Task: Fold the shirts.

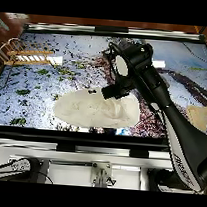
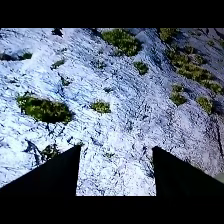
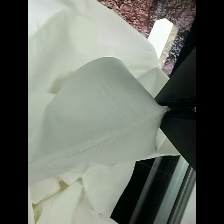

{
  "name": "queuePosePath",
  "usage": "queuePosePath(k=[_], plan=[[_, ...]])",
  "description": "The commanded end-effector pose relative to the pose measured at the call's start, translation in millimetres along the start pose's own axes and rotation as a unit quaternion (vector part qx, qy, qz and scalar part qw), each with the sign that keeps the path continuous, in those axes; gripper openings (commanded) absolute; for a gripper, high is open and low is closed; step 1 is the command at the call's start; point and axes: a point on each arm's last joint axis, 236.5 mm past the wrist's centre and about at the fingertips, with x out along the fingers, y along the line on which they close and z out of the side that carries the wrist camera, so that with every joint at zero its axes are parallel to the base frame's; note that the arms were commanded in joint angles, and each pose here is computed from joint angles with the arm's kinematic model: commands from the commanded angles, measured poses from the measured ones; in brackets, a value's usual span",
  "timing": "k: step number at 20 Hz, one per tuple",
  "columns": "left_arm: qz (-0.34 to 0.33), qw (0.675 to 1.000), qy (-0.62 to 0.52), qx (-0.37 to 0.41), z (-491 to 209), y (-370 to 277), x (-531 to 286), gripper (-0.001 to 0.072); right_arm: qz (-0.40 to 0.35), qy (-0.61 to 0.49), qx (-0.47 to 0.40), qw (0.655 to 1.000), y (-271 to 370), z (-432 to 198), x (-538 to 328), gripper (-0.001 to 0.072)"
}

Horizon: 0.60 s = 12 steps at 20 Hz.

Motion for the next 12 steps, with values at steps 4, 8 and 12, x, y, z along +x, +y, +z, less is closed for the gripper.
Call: queuePosePath(k=[4, 8, 12], plan=[[0.077, 0.990, 0.116, 0.008, 3.5, 97.2, 58.2, 0.0703, 0.000, 0.002, -0.001, 1.000, 0.5, -0.6, 0.3, 0.0082], [0.080, 0.987, 0.131, 0.052, 4.6, 138.6, 85.8, 0.0699, 0.000, 0.001, 0.014, 1.000, 0.5, -0.4, 0.5, 0.0082], [0.081, 0.984, 0.148, 0.063, -11.5, 172.0, 100.3, 0.0697, 0.001, -0.005, 0.037, 0.999, 0.9, 2.6, 0.6, 0.0082]])
